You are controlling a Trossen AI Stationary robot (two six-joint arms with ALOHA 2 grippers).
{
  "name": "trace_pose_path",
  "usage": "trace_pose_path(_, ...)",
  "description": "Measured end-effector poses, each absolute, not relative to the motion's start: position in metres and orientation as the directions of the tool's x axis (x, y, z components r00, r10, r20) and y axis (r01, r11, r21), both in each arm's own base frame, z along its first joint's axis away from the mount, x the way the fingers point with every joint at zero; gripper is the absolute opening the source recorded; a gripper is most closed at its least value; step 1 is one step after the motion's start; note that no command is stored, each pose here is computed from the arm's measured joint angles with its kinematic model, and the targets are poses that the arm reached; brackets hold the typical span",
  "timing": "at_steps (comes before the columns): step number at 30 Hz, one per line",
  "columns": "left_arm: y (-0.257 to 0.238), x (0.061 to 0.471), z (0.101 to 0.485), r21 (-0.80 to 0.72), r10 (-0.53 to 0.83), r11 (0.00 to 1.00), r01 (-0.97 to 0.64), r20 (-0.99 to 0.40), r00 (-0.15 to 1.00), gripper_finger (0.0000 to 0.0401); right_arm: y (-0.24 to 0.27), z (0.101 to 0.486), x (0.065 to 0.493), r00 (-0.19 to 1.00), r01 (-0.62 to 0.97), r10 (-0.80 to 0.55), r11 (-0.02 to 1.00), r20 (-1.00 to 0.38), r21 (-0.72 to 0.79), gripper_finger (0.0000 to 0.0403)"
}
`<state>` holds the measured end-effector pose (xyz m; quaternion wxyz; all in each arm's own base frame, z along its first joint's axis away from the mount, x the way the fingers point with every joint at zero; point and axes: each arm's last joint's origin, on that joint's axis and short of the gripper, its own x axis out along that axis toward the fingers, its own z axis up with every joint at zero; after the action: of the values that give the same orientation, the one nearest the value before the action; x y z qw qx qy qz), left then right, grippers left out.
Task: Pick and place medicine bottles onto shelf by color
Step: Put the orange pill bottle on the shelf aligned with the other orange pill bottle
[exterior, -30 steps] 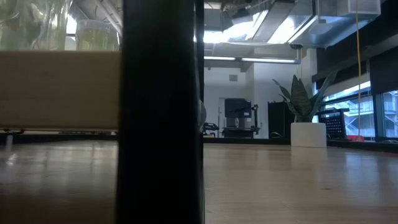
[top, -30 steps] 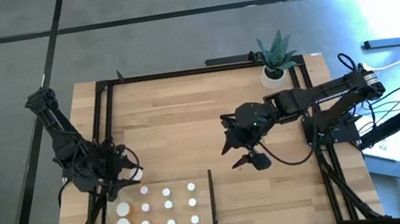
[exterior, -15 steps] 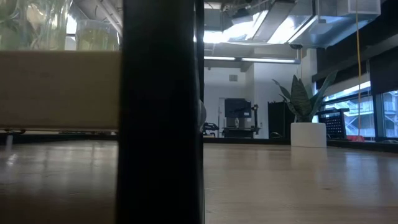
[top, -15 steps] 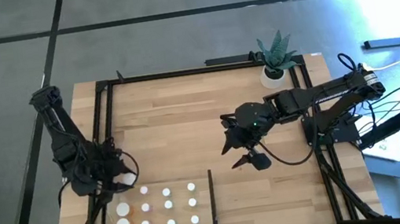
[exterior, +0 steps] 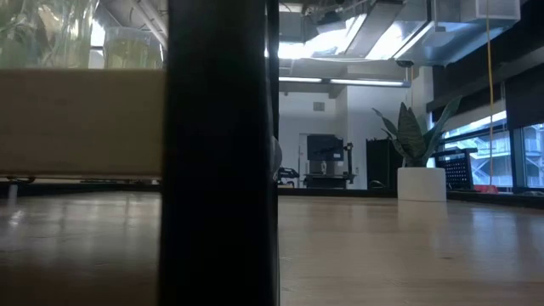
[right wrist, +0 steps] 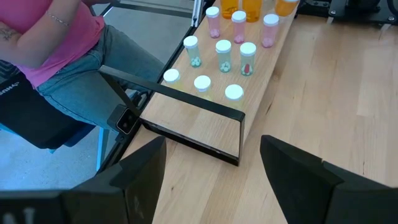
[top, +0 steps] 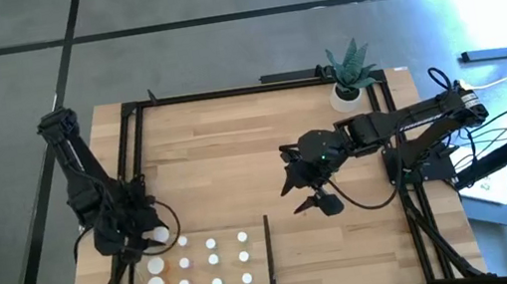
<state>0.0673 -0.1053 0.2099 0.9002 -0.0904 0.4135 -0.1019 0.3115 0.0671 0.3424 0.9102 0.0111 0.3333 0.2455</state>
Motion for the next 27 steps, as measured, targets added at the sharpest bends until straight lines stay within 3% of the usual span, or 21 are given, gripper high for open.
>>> trace_pose_path(27, -0.120, 0.074, 0.199, -0.219, -0.229, 0.972, 0.091, -0.764, 0.604, 0.0199, 0.067, 0.342, 0.311, 0.657, -0.439, 0.454, 0.879, -0.601, 0.185, 0.0262)
